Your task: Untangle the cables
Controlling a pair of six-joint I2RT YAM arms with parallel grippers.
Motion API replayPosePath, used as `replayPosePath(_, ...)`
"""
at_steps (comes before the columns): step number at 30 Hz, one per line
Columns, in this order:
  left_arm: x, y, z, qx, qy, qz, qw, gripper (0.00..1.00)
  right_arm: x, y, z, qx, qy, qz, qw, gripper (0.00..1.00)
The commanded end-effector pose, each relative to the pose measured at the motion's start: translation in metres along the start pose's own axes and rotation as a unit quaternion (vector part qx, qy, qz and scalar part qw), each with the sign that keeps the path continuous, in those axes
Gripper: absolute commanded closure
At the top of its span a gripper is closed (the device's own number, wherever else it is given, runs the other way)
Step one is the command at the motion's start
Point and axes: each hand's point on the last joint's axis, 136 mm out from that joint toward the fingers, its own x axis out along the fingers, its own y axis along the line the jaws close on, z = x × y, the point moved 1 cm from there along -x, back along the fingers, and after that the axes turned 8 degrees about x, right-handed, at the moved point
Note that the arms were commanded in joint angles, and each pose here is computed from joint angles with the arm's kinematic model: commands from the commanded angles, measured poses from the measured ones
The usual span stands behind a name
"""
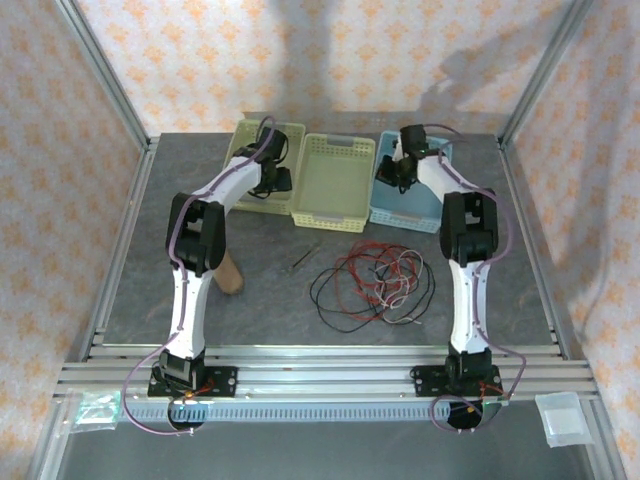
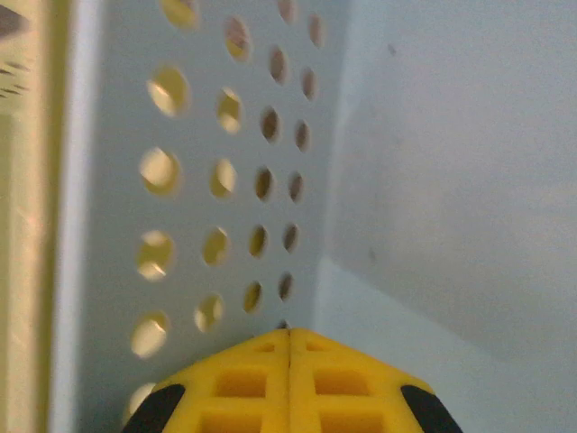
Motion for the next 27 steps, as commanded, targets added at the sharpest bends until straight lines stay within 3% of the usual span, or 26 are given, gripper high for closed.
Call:
replayPosePath(1,-0.014,-0.026,-0.010,0.030,0.011,-0.044,0.999,0.44,0.007,0.024,0.010,-0.004,0.003,0.038,0.999,1.00)
replayPosePath(9,-0.024,-0.028,-0.014,0.019,0.004,-0.040,0.999,0.43,0.010,0.032,0.031,-0.021,-0.021,0.023,0.999,1.00)
replayPosePath(15,-0.043,-0.004,0.012,0.005,-0.031,0.007,0.999,0.39,-0.028,0.025,0.061,-0.033,-0.091,-0.053,0.994,1.00)
replayPosePath(20,-0.091,-0.004,0.047,0.008,-0.096,-0.004,0.995,0.27,-0.085,0.036,0.082,-0.048,-0.165,-0.088,0.981,0.80)
replayPosePath(23,-0.127,-0.011,0.052,0.014,-0.130,-0.016,0.991,0.26,-0.113,0.042,0.072,-0.057,-0.179,-0.084,0.979,0.81)
replayPosePath(27,-0.161,-0.025,0.023,0.021,-0.159,-0.037,0.986,0.26,-0.147,0.044,0.029,-0.067,-0.180,-0.063,0.979,0.86)
